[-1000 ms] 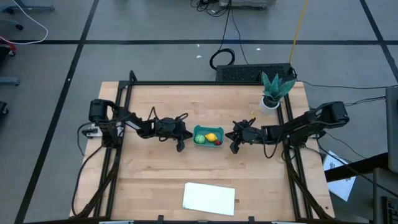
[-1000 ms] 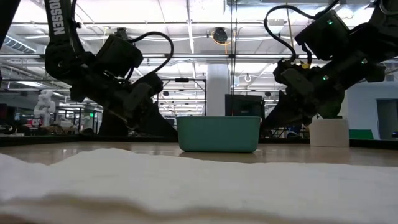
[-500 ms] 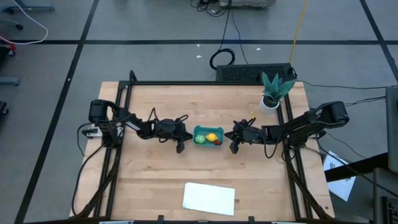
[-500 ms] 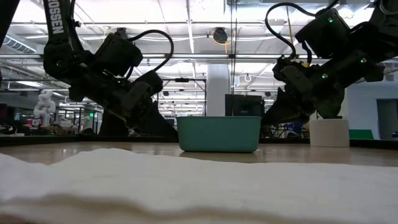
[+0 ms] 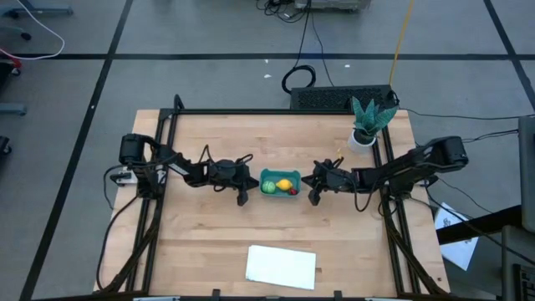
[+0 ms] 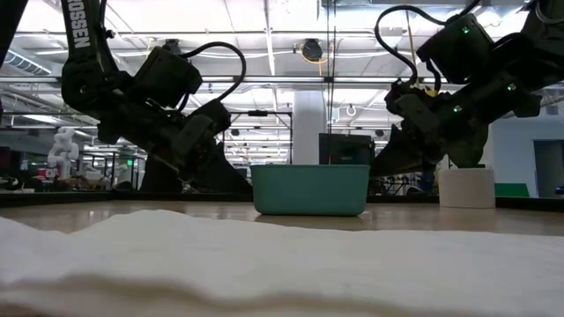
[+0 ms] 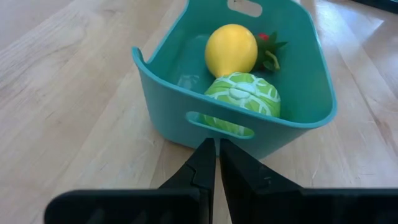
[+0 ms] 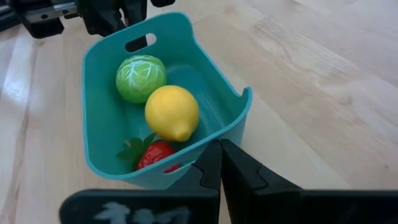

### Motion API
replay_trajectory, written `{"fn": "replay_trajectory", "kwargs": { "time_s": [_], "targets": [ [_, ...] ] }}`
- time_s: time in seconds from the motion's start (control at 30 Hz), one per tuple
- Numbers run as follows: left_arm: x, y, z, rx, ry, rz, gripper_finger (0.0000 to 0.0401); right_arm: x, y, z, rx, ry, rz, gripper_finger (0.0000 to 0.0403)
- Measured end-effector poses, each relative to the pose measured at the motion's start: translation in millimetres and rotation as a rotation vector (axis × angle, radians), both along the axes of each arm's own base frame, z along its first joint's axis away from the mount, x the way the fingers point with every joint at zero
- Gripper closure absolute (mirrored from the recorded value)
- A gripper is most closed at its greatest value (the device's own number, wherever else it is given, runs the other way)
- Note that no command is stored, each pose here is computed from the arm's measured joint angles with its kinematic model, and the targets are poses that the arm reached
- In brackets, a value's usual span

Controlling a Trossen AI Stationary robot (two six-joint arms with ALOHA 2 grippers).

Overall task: Pick and placing Produce into tupperware
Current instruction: Adjust the blue bin

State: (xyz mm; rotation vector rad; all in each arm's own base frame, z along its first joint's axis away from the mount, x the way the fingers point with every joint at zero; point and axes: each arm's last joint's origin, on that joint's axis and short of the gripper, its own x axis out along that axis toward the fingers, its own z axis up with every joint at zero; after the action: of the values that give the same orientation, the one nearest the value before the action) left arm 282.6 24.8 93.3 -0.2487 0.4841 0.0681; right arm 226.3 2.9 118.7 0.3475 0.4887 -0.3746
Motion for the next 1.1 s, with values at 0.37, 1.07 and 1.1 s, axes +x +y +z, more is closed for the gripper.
{"fn": "replay_trajectory", "kwargs": {
  "time_s": [0.37, 1.07, 1.1],
  "targets": [
    [-0.3, 0.0, -0.1, -0.001, 0.003, 0.0, 0.0375, 4.6, -3.3, -9.8, 0.012, 0.003, 0.01, 0.0403],
    [0.0, -2.4, -0.1, -0.003, 0.003, -0.008, 0.0375, 5.4, -3.4, -8.5, 0.013, -0.013, 0.01, 0.0403],
    [0.0, -2.4, -0.1, -0.002, 0.003, -0.007, 0.0375, 5.4, -3.2, -8.5, 0.016, -0.013, 0.014, 0.0403]
  ]
}}
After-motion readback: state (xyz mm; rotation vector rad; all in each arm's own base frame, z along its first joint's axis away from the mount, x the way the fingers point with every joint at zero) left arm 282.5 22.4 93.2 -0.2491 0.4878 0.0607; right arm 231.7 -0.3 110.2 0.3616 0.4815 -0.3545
